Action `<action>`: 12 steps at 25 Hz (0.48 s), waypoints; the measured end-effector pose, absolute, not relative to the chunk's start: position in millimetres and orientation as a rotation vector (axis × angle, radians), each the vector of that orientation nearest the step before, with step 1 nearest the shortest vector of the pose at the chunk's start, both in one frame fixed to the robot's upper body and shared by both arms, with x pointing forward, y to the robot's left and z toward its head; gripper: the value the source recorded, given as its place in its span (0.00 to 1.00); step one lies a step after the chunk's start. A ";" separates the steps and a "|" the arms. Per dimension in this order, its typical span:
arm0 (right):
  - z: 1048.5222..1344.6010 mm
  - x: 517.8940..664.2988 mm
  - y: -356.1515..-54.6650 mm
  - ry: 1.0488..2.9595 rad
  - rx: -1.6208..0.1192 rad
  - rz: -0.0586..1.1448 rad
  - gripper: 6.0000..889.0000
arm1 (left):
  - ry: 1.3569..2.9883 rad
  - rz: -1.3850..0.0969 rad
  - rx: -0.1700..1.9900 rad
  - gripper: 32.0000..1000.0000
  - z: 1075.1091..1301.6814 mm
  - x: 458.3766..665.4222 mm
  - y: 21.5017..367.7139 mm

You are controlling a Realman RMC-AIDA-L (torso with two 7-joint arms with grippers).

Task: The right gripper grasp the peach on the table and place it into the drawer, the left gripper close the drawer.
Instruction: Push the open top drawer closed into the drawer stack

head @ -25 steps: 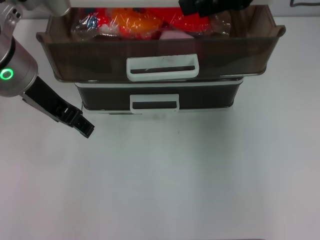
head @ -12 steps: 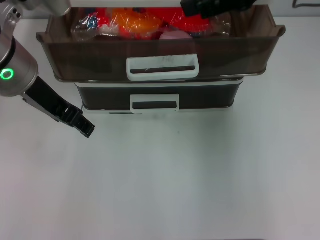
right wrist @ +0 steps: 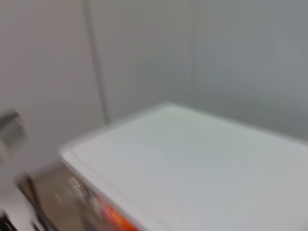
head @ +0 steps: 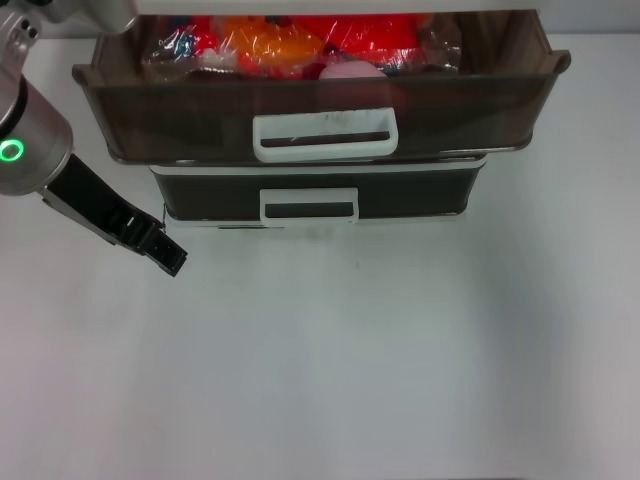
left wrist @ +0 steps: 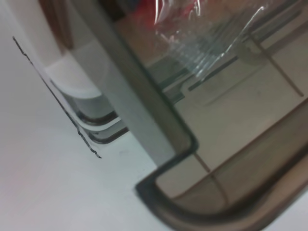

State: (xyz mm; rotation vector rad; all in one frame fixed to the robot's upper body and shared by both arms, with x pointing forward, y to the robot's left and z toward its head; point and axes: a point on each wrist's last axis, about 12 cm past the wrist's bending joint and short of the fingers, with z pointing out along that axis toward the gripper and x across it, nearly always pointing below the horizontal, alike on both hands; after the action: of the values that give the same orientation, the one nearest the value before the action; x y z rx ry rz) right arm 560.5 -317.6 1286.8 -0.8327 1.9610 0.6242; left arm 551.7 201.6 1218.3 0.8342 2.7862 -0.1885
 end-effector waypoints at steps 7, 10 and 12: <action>1268.1 555.2 -375.5 2.242 -0.778 0.430 0.91 | 2.786 -0.194 0.833 0.77 1217.0 551.2 203.5; 1247.8 558.0 -376.0 2.336 -0.834 0.388 0.91 | 2.786 -0.194 0.834 0.77 1216.8 551.1 203.6; 1230.6 562.2 -367.5 2.391 -0.887 0.381 0.91 | 2.786 -0.194 0.835 0.77 1216.7 551.1 203.6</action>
State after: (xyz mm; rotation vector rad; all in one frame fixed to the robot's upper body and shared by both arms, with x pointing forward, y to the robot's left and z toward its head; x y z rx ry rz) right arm 562.2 -367.5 1230.6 -0.8875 2.3907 0.3806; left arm 551.1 203.6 1216.7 0.8350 2.7861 -0.1936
